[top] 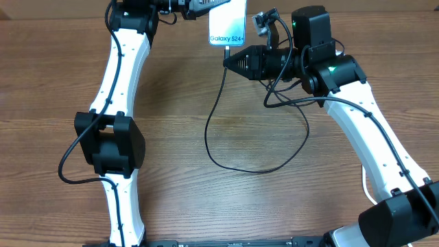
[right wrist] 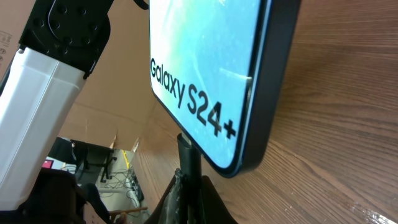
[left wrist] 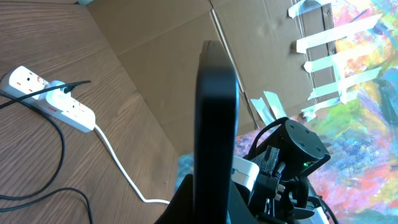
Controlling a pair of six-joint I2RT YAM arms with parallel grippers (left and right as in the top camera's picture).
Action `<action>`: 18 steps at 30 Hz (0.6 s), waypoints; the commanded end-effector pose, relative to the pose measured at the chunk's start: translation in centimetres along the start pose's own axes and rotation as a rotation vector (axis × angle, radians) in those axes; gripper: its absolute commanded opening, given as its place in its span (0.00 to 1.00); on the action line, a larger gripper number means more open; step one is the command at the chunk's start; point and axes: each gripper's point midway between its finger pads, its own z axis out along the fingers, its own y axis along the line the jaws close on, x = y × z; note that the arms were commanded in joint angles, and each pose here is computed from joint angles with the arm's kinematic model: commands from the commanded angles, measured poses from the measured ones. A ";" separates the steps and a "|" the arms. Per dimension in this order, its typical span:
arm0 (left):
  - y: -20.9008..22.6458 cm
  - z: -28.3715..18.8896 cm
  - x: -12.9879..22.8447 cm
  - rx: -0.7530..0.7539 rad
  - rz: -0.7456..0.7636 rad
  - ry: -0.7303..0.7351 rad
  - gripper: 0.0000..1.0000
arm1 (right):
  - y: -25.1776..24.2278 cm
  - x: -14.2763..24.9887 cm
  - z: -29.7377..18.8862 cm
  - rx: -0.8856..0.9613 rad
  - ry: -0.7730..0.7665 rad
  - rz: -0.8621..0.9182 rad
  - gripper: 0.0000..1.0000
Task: Plug charger to phone and switch on socket
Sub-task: 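Push the USB-C plug up into the phone's port with the right gripper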
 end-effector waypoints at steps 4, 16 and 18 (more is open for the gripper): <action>-2.2 0.3 0.7 0.027 0.048 0.046 0.04 | 0.7 -1.1 -0.5 -0.001 -0.032 -0.037 0.04; -2.2 0.7 0.8 0.030 0.048 0.052 0.04 | 0.7 -1.1 -0.5 -0.001 -0.031 -0.033 0.04; -2.2 0.7 0.8 0.030 0.048 0.052 0.04 | 0.7 -1.1 -0.5 -0.001 -0.031 -0.033 0.04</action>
